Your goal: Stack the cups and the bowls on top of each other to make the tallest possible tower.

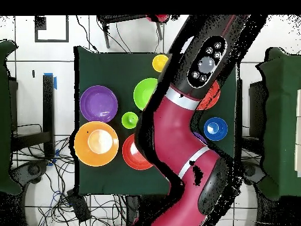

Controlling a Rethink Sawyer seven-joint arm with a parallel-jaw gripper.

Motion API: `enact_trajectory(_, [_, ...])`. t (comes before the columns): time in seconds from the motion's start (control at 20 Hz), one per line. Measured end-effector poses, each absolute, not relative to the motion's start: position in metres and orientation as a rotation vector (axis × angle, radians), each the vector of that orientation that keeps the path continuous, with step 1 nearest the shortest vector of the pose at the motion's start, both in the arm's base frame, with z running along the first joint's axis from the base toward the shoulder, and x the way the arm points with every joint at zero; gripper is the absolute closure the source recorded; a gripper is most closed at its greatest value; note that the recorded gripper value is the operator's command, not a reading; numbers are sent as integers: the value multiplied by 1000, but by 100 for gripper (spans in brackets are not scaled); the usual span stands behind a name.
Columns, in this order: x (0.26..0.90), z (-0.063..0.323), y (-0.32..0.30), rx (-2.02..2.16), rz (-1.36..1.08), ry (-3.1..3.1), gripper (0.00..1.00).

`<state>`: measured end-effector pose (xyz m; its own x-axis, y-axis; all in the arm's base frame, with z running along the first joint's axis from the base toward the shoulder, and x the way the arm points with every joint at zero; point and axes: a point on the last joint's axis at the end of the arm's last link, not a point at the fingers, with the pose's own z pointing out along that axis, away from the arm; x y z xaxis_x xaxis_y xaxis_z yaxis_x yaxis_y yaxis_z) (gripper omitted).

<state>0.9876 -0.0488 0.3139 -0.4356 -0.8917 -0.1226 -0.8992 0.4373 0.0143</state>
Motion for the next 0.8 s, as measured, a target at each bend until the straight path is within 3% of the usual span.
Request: enact_trajectory(0.8, [998, 301, -55, -1559, 97, 2550, 100])
